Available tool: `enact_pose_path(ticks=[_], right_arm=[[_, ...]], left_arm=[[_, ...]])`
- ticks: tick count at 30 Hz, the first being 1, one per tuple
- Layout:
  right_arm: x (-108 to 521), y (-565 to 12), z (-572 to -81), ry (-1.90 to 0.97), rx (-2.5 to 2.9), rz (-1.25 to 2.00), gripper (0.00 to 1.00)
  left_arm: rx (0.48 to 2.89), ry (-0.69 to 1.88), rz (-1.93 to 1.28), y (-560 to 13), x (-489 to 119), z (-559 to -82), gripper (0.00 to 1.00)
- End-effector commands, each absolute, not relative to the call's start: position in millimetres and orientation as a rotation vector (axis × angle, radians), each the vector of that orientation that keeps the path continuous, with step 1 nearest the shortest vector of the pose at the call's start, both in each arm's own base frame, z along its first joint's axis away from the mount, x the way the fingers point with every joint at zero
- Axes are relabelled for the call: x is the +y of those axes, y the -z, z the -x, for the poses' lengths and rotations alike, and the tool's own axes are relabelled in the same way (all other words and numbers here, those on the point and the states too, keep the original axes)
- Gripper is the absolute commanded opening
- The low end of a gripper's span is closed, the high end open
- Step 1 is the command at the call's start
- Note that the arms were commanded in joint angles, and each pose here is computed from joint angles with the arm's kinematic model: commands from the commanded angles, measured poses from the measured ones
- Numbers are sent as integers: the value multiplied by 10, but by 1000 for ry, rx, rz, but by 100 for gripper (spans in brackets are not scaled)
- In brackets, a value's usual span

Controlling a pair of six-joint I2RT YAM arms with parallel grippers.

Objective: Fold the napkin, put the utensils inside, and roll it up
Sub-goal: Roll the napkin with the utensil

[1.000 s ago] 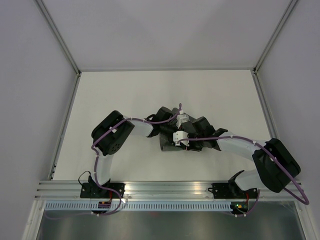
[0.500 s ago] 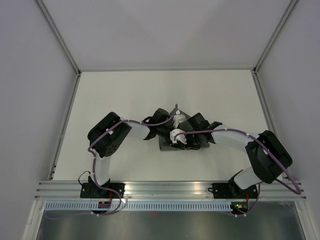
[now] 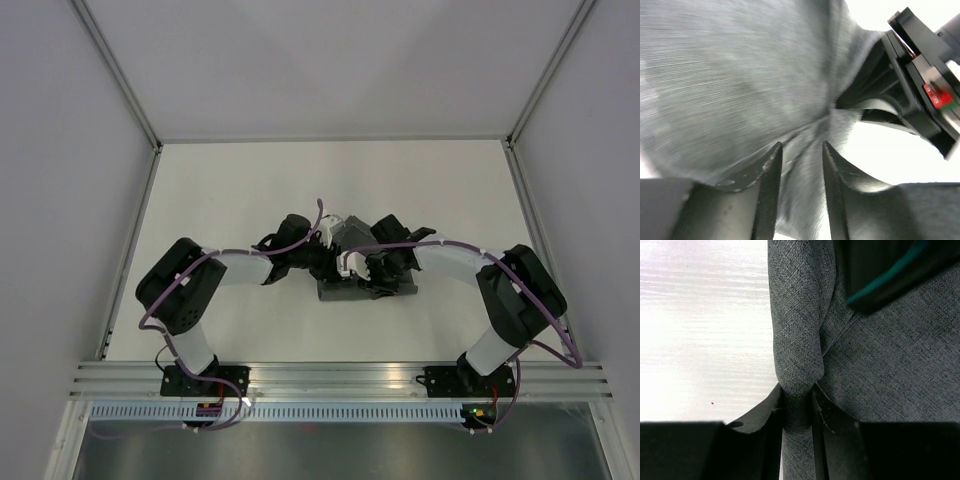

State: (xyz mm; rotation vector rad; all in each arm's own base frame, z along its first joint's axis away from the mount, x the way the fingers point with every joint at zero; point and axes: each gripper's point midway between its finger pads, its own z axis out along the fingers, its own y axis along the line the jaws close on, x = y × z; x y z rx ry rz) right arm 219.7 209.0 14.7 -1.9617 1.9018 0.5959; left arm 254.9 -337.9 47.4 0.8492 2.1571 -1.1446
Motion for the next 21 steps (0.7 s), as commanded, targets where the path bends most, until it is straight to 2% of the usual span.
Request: enact_pose_path(ticks=[1, 10, 15, 21], right_arm=[[1923, 14, -1854, -753, 2052, 2024, 14], [1922, 10, -1987, -875, 2145, 2011, 14], [1887, 52, -2034, -978, 2224, 1995, 14], [1896, 70, -2166, -1062, 2298, 1973, 14]], left_arm=[[2052, 995, -653, -830, -3193, -2905, 42], [1805, 797, -397, -1484, -2615, -3034, 41], [1661, 769, -451, -1783, -2611, -2845, 41], [1599, 574, -667, -1815, -2864, -2595, 43]])
